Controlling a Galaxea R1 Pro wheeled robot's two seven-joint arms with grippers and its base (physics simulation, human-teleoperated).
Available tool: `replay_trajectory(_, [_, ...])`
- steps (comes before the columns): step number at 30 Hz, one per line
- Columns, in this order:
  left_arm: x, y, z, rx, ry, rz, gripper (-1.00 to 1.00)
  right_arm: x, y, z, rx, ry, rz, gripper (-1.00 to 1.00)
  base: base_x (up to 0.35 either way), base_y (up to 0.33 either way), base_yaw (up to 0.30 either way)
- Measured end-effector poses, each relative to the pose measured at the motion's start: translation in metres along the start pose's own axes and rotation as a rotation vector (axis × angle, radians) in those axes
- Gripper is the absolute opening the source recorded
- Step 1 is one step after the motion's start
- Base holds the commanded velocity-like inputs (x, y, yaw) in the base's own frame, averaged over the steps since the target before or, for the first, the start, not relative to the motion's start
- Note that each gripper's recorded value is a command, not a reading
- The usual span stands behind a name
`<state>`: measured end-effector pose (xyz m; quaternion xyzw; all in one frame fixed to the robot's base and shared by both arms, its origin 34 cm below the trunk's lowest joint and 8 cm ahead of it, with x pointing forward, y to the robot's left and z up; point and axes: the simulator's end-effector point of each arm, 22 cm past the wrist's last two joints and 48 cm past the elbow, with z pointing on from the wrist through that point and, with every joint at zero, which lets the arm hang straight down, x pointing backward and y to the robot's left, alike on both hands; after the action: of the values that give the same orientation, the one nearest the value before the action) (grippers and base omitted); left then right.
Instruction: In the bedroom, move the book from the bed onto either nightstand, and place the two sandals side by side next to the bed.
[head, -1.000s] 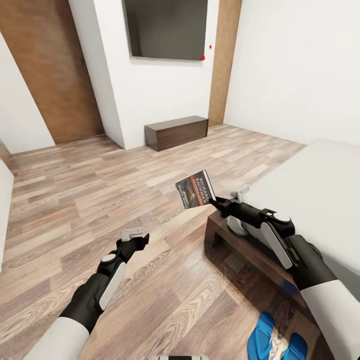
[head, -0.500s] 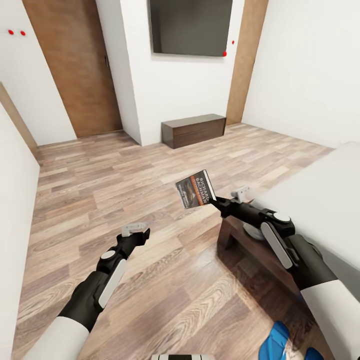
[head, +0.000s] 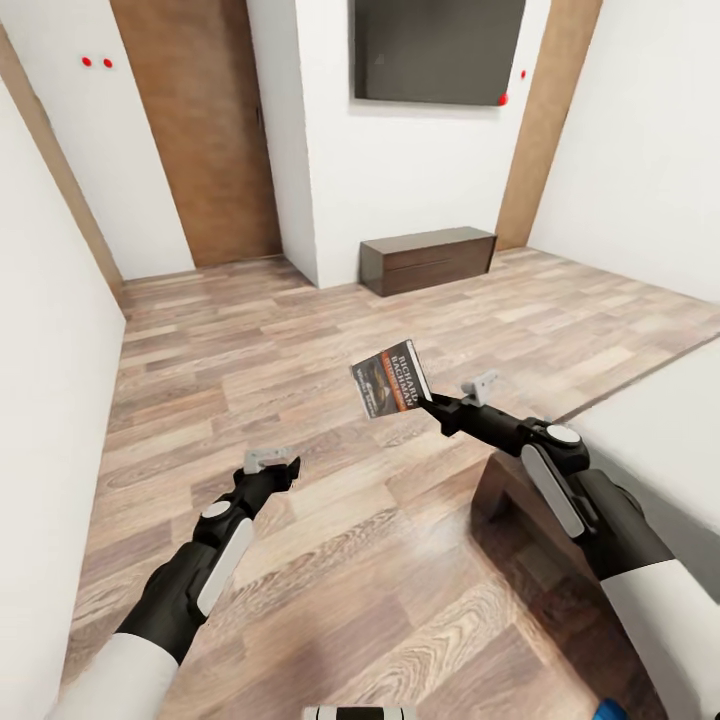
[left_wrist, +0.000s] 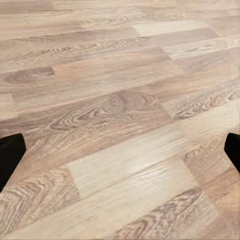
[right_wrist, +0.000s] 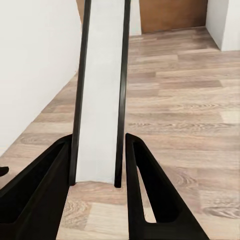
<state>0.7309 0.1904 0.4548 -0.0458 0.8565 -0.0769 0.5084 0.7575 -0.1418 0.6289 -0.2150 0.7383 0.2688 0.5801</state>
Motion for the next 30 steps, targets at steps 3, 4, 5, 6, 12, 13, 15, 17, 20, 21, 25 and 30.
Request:
replay_trajectory(3, [0.004,-0.004,0.000,0.008,0.007,0.009,1.00,0.001,-0.001,0.000,0.002,0.002,0.000,-1.00,0.327,0.019,0.218])
replay_trajectory(4, [0.005,-0.006,0.000,0.010,0.009,0.012,1.00,0.002,-0.001,0.000,0.002,0.002,0.001,-1.00,0.330,0.006,0.218])
replay_trajectory(5, [0.007,-0.010,0.000,0.019,0.013,0.022,1.00,0.002,-0.002,0.000,0.002,0.004,0.001,-1.00,0.331,0.004,0.218])
replay_trajectory(6, [0.008,-0.013,0.000,0.024,0.016,0.028,1.00,0.003,-0.002,0.000,0.002,0.004,0.001,-1.00,0.331,0.003,0.218])
replay_trajectory(12, [0.013,-0.018,0.001,0.032,0.022,0.038,1.00,0.004,-0.004,0.000,0.004,0.005,0.003,-1.00,0.332,0.001,0.152])
replay_trajectory(13, [0.013,-0.018,0.001,0.032,0.022,0.038,1.00,0.004,-0.004,0.000,0.005,0.004,0.004,-1.00,0.332,0.000,0.030])
replay_trajectory(15, [0.013,-0.017,0.001,0.032,0.022,0.040,1.00,-0.004,-0.015,-0.005,0.030,-0.020,0.016,-1.00,0.332,0.000,0.008])
replay_trajectory(17, [0.013,-0.017,0.001,0.030,0.021,0.041,1.00,-0.005,-0.018,-0.006,0.035,-0.024,0.023,-1.00,0.333,0.000,0.004])
replay_trajectory(20, [0.012,-0.016,0.001,0.029,0.019,0.042,1.00,-0.002,-0.024,-0.007,0.048,-0.020,0.030,-1.00,0.333,0.000,0.002])
replay_trajectory(21, [0.012,-0.016,0.001,0.028,0.018,0.042,1.00,-0.001,-0.026,-0.007,0.051,-0.018,0.034,-1.00,0.334,0.000,0.001])
replay_trajectory(25, [0.012,-0.016,0.001,0.027,0.016,0.042,1.00,-0.002,-0.048,-0.015,0.097,-0.042,0.063,-1.00,0.334,0.000,0.000])
replay_trajectory(30, [0.012,-0.016,0.001,0.027,0.016,0.042,1.00,-0.004,-0.051,-0.016,0.104,-0.052,0.073,-1.00,0.334,0.000,0.000])
